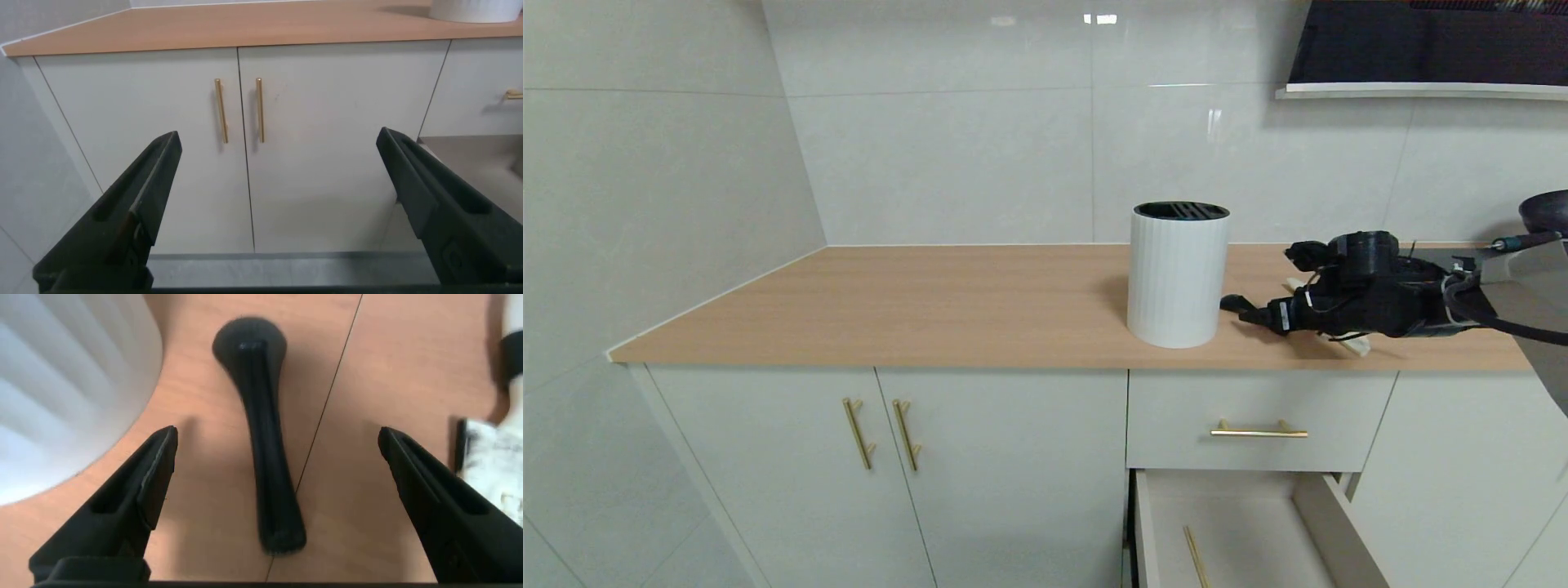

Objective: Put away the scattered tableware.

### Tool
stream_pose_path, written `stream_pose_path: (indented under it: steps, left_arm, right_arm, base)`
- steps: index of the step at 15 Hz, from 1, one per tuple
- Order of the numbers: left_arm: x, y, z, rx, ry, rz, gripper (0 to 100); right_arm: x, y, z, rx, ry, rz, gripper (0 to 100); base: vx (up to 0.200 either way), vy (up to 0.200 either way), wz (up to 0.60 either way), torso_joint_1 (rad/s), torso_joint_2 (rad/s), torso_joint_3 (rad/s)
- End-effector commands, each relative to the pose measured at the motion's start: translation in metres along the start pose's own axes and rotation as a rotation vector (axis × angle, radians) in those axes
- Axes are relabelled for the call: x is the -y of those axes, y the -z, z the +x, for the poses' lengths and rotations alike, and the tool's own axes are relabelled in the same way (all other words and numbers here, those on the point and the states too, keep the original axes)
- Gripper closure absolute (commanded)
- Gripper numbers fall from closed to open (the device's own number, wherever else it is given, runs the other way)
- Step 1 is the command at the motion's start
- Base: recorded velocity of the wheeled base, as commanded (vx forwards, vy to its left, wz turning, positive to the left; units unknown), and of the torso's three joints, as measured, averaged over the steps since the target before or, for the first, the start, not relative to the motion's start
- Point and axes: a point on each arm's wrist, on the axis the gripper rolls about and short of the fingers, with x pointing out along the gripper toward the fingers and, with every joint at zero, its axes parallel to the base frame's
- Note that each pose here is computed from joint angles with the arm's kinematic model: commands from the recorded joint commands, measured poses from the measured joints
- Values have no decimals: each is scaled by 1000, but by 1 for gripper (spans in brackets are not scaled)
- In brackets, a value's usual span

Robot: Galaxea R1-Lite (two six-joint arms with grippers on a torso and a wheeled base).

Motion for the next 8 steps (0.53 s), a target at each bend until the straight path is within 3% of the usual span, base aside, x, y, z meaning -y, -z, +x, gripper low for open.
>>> stream_pose_path:
  steps: [1, 5, 6, 8]
  left_arm:
    - [0, 0, 0, 0, 0, 0, 0]
    - [0, 0, 0, 0, 0, 0, 0]
    - [0, 0, 0, 0, 0, 0, 0]
    - [0, 0, 0, 1, 0, 0, 0]
  right_arm:
    - [0, 4, 4, -9, -2, 3, 0]
    - [-1, 8, 8, -18, -8, 3, 0]
    - [-2, 9, 10, -21, -10, 3, 100]
    - [-3, 9, 10, -22, -13, 1, 100]
  base:
    - [0, 0, 0, 0, 0, 0]
    - [0, 0, 0, 0, 0, 0]
    - [0, 0, 0, 0, 0, 0]
    - [0, 0, 0, 0, 0, 0]
